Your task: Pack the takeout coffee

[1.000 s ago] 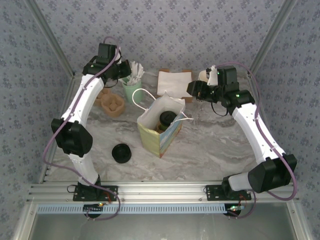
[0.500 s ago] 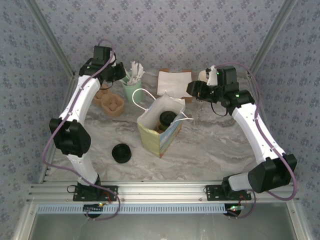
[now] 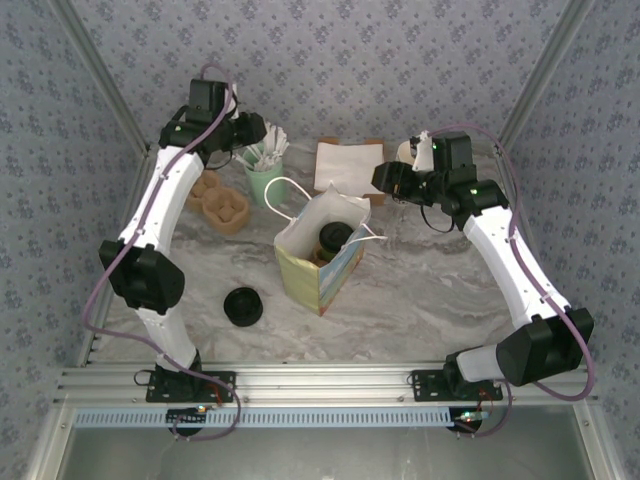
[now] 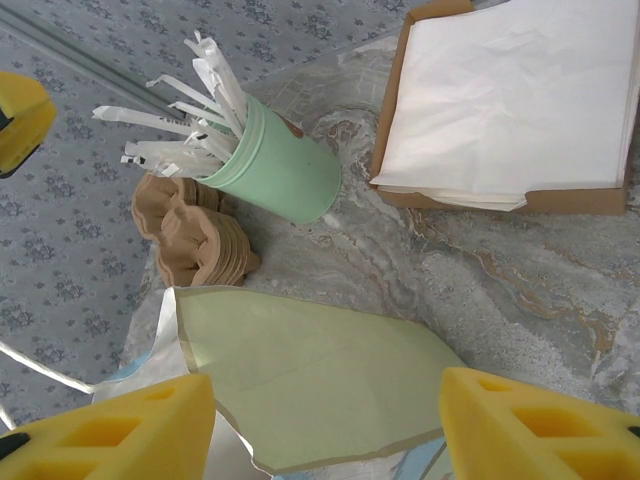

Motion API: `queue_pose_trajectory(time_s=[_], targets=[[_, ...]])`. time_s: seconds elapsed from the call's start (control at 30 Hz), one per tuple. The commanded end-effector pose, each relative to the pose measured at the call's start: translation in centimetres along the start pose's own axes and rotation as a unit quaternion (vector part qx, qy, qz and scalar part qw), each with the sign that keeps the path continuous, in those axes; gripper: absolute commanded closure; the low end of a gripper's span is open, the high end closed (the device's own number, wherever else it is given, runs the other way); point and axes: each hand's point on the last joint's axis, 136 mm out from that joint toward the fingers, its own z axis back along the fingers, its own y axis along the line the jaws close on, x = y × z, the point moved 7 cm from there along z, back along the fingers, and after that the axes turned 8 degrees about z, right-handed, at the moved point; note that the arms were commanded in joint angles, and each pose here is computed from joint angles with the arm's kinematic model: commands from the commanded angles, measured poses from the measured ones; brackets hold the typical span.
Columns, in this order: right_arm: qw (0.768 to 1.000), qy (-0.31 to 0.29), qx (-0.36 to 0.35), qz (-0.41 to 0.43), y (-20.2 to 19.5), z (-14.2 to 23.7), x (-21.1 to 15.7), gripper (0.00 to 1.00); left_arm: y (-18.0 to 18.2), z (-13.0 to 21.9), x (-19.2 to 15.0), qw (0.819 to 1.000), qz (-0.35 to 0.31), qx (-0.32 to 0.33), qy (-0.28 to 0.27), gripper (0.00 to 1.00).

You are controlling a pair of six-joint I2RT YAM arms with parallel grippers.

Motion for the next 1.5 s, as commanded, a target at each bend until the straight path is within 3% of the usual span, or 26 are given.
queue_pose_trajectory(time_s=[0.0,0.63,0.97,1.07,1.27,1.47], targets=[[1.0,-0.012,0.001,0.006,0.7,0.5,0.8,0.37,-0.8,-0.3,0.2,1.0,-0.013,-0.006,-0.002,0.57],[1.0,-0.012,-0.002,0.011,0.8,0.9,1.0,0.37,-0.4,-3.7,-0.8,0.997,-0.048,0.062,0.022,0.59],[1.0,-0.015,-0.003,0.014,1.0,1.3,1.0,0.37,0.0,-4.4,-1.1,0.996,-0.051,0.071,0.027,0.66],[1.0,-0.017,-0.004,0.016,1.0,1.5,1.0,0.37,0.0,-4.5,-1.1,0.996,-0.052,0.071,0.027,0.71],[1.0,-0.025,-0.007,0.018,1.0,2.1,1.1,0.37,-0.4,-3.7,-0.6,0.996,-0.055,0.071,0.016,0.94],[0.999,-0.035,-0.009,0.02,0.9,2.9,1.4,0.37,-2.3,0.2,1.2,0.995,-0.072,0.058,-0.026,0.98]])
